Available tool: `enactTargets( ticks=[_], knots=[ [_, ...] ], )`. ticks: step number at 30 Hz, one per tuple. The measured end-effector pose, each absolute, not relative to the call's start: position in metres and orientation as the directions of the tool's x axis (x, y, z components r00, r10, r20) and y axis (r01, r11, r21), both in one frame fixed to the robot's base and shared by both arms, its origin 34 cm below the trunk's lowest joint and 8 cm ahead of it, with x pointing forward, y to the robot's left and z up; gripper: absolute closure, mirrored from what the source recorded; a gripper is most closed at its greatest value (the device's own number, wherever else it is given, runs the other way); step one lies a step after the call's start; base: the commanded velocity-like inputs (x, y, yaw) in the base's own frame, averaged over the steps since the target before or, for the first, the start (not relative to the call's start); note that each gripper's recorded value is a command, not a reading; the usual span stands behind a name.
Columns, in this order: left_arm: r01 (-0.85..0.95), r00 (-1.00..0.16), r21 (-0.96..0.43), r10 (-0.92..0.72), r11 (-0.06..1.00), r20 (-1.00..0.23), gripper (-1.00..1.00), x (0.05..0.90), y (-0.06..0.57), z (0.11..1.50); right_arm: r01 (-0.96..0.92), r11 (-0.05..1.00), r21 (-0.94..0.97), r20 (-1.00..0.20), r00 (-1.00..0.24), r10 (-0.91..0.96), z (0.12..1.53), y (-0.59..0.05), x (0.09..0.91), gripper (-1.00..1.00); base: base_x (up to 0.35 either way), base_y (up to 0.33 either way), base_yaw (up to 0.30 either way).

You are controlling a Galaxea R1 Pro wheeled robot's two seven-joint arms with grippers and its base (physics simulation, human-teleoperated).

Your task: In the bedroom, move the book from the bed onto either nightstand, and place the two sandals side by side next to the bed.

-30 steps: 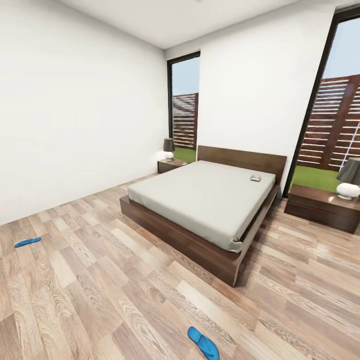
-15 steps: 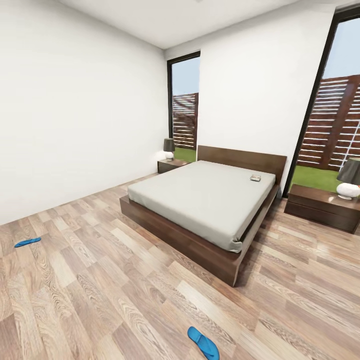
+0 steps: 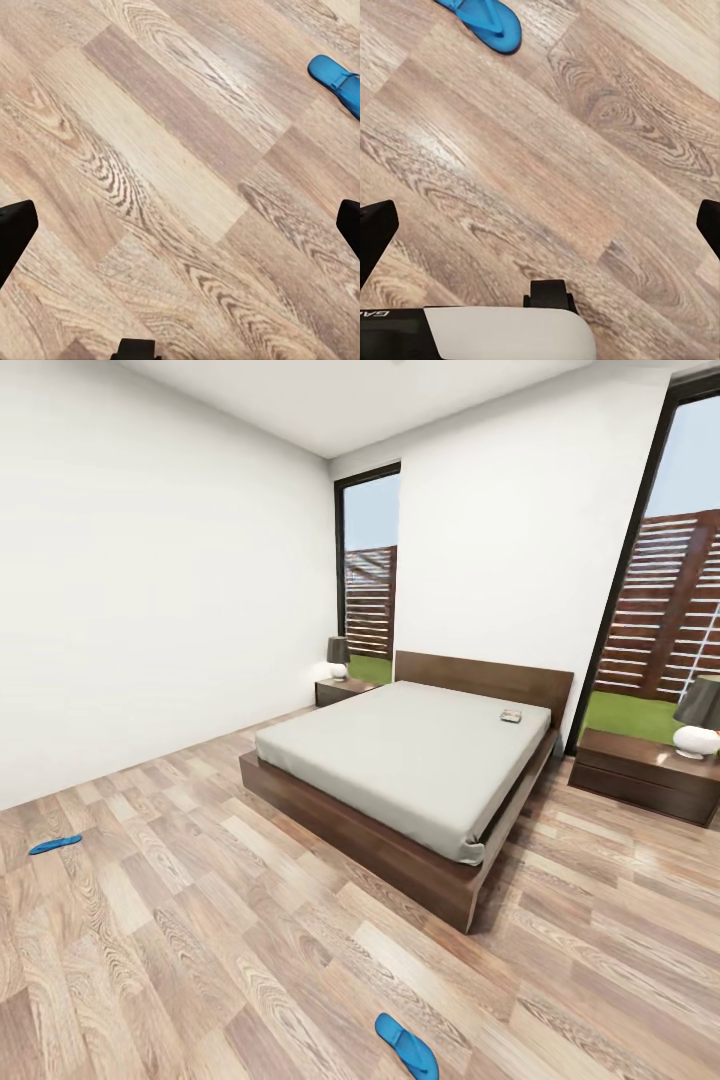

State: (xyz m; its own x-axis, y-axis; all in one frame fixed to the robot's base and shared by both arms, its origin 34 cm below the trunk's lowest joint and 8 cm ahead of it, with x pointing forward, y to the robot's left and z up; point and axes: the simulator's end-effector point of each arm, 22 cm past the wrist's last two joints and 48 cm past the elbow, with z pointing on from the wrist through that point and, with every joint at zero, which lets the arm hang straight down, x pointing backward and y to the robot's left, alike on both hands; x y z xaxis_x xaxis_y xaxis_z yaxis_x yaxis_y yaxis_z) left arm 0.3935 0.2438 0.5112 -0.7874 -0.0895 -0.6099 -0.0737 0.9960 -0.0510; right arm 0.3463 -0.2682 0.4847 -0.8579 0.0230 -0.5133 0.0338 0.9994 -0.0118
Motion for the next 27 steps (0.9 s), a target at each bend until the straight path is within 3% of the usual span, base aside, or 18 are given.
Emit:
enactTargets(
  ticks=[19, 27],
  knots=[
    [-0.074, -0.787, -0.051, -0.090, 0.996, -0.610, -1.00, 0.3935, 0.2439, 0.5113, 0.034, 0.999, -0.012, -0.513, -0.858, 0.023, 0.4847, -0.2680, 0.3461, -1.00, 0.098, -0.087, 0.000],
    [-0.074, -0.787, -0.051, -0.090, 0.996, -0.610, -1.00, 0.3933, 0.2439, 0.5114, 0.034, 0.999, -0.010, -0.513, -0.858, 0.024, 0.4848, -0.2672, 0.3459, -1.00, 0.233, -0.109, 0.000]
  ],
)
